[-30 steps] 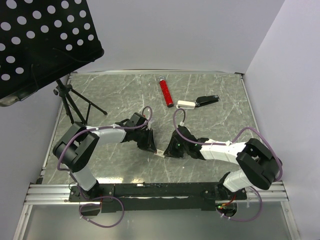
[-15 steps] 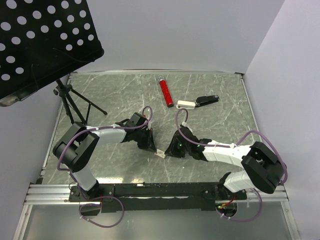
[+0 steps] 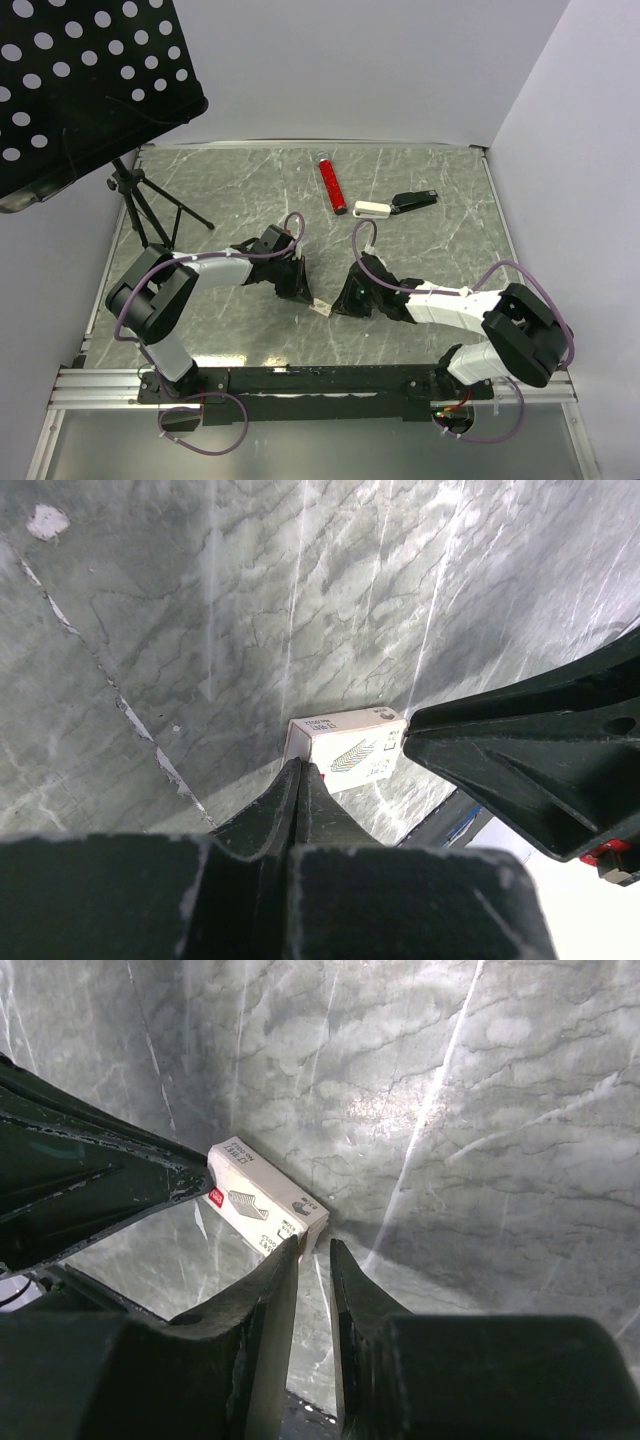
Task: Load the staples into the stapler
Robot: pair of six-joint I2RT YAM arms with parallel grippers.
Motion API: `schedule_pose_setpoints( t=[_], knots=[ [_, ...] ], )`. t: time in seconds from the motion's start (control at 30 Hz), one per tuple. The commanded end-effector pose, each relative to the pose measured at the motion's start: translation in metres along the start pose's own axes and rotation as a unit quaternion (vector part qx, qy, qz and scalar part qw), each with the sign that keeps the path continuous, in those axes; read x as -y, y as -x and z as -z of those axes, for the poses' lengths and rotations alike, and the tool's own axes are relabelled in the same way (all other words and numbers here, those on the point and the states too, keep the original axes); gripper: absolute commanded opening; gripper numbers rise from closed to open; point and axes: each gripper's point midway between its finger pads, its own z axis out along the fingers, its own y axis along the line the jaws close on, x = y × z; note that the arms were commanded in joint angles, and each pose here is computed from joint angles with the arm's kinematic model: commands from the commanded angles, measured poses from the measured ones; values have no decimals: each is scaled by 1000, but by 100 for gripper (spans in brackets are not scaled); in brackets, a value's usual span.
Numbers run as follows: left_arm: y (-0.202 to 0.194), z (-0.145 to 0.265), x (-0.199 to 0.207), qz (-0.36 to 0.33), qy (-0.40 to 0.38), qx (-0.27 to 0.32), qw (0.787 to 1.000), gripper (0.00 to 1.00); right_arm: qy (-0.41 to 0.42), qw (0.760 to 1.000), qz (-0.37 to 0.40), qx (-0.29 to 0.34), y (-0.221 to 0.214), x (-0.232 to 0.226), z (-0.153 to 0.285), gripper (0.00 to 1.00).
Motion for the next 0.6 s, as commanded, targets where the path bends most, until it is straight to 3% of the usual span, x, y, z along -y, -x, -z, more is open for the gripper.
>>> schedule_pose_setpoints(
  t=[0.0,0.57],
  knots=[
    [10,5,13,-12,-13,21,1000,1,11,1000,-15,5,4,-5,-1,26],
    [10,5,12,-3,-13,26,1000,1,15,999,-24,-15,-4,-6,-2,25]
  ],
)
